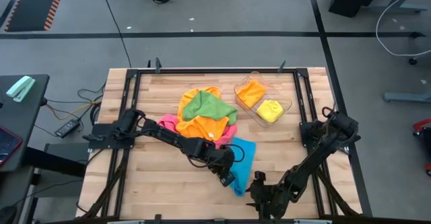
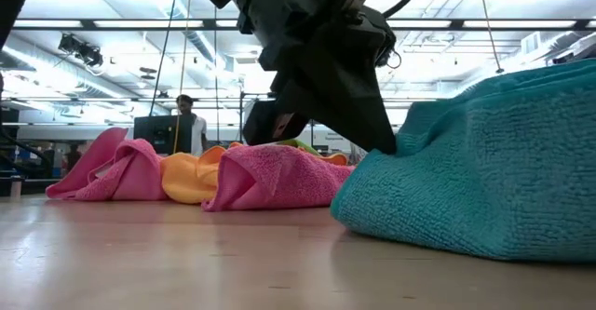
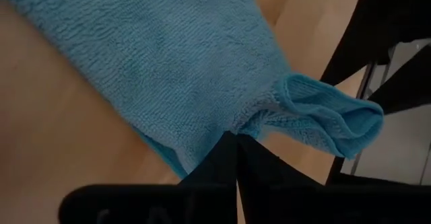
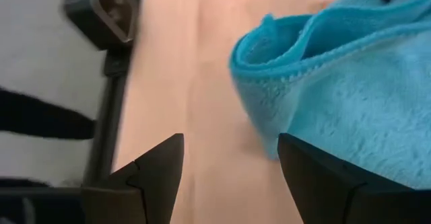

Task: Fold microfiber towels
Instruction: Fold the blue towel

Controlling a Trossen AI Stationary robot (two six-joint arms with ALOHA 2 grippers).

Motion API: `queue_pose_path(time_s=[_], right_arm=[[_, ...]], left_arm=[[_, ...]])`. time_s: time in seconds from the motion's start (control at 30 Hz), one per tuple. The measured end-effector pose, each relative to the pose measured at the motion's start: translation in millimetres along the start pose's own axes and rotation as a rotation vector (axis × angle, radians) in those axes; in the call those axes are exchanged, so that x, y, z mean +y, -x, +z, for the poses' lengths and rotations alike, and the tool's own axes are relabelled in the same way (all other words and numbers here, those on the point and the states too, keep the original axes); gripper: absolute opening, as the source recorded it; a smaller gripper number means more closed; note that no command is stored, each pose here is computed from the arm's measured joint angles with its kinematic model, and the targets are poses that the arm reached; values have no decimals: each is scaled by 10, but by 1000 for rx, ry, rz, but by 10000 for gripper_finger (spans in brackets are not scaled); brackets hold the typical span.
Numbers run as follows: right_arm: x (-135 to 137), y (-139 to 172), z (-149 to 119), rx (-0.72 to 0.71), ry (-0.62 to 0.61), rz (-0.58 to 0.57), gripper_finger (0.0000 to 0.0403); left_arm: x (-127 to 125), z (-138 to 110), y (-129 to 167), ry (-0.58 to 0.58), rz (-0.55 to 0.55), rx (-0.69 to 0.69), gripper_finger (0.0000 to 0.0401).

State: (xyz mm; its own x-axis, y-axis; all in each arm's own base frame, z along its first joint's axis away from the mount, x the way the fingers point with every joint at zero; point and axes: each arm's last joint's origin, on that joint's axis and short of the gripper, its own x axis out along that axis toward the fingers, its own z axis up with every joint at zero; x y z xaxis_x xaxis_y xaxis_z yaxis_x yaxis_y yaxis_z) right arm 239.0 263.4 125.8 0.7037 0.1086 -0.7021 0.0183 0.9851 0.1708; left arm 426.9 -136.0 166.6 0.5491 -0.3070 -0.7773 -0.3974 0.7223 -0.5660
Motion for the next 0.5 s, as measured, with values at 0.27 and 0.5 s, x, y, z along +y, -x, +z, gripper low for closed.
queue_pose_path(time_s=[0.27,0.5], right_arm=[[-16,-127,175,-97,12,-105,250],[-71,-162,290,-138,0,-150,239]], left_arm=[[10,0,0,33,15,-7,8],[12,-1,1,50,18,-6,9]])
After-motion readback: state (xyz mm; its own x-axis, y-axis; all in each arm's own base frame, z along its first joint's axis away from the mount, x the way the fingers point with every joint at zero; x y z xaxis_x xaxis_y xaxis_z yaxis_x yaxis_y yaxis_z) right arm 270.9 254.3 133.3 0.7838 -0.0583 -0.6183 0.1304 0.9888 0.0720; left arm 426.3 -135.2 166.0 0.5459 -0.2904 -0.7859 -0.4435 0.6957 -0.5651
